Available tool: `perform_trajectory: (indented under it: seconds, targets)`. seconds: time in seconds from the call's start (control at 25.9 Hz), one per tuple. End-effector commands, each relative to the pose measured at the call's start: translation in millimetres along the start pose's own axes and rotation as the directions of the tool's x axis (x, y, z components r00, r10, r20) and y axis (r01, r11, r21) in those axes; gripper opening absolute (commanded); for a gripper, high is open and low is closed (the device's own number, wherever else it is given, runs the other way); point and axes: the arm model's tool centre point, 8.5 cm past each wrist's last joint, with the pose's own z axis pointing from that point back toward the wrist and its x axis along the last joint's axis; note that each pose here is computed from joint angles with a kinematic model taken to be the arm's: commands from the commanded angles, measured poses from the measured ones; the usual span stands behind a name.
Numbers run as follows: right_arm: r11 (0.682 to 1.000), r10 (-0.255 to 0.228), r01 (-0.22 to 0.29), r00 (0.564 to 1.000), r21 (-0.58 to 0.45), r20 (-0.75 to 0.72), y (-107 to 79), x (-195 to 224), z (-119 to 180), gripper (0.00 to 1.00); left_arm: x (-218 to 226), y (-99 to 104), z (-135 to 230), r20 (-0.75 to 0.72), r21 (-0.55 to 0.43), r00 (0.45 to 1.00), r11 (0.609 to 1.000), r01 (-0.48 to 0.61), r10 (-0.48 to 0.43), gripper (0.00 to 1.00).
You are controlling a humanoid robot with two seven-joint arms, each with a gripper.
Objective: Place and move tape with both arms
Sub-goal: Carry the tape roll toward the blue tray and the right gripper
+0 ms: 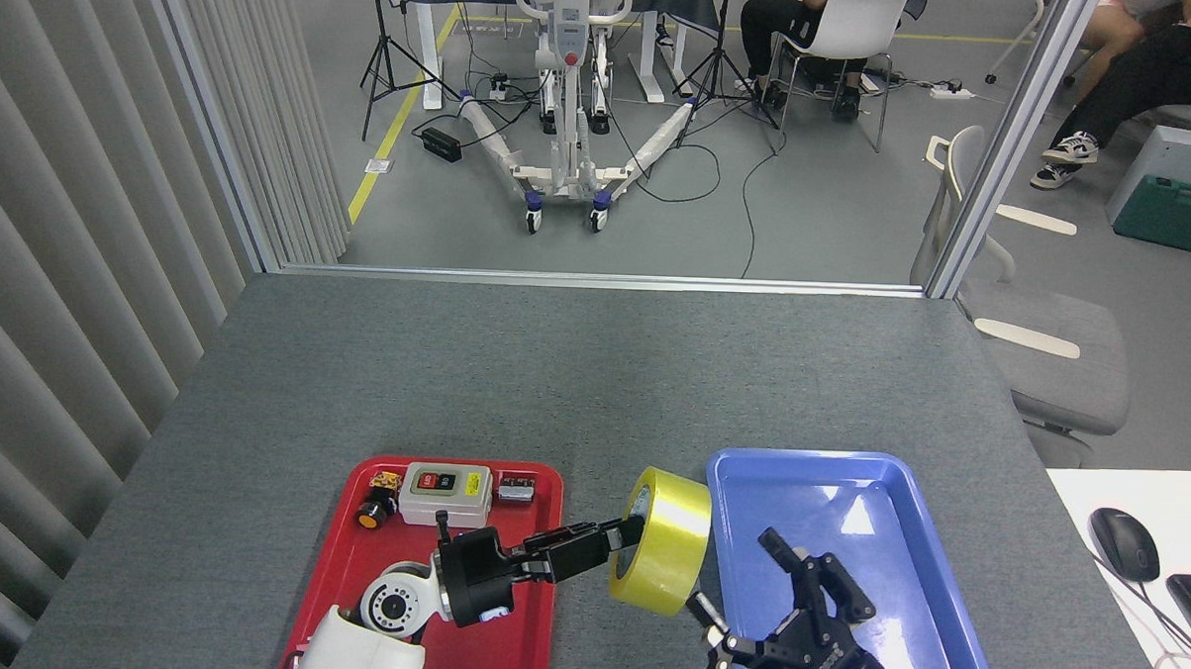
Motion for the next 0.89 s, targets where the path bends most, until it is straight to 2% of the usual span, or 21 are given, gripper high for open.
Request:
perform_trajectory:
  seconds: [0.0,0.19,0.5,0.54,0.58,0.66,0.7,0.81,0.85]
  targets:
    - [0.999,-0.029,0.032,0.975,-0.008,0.221,-3.3,26.5,0.9,1.0,1.1,-3.0,-2.9,0.006,-0.011,1.0,1.0,-0.002,0.002,0.0]
    - [1.0,0.008,-0.014,0.972,0.025,0.235,-0.9,27.4,3.4,1.0,1.4,-3.3,-2.8,0.005,-0.013,1.0,1.0,0.0,0.0,0.0]
    - [0.999,0.006,-0.016,0.972,0.041,0.236,1.5,28.0,3.6,0.98,0.5,-9.8,-0.1,0.002,-0.014,1.0,1.0,-0.01,0.01,0.01]
    - [0.999,0.003,-0.013,0.97,0.039,0.243,1.8,30.1,1.8,0.85,0.3,-9.6,0.2,0.001,-0.013,1.0,1.0,-0.01,0.01,0.1]
    - [0.999,0.0,-0.01,0.969,0.04,0.248,2.6,31.9,1.3,0.63,0.7,-8.3,0.2,0.002,-0.011,1.0,1.0,-0.007,0.007,0.17]
    - [0.999,0.0,-0.01,0.968,0.038,0.251,2.5,32.5,0.6,0.31,0.7,-8.3,0.2,0.002,-0.011,1.0,1.0,-0.007,0.007,0.17]
    - [0.999,-0.001,-0.009,0.968,0.039,0.252,2.7,33.0,0.5,0.19,0.6,-9.2,0.1,0.002,-0.012,1.0,1.0,-0.009,0.009,0.17]
    - [0.999,-0.004,-0.007,0.968,0.044,0.251,4.0,33.9,1.8,0.0,0.8,-8.5,-0.1,0.002,-0.012,1.0,1.0,-0.007,0.007,0.17]
    - [0.999,-0.004,-0.007,0.968,0.044,0.251,4.0,33.9,1.8,0.0,0.5,-8.4,0.5,0.001,-0.013,1.0,1.0,-0.007,0.007,0.17]
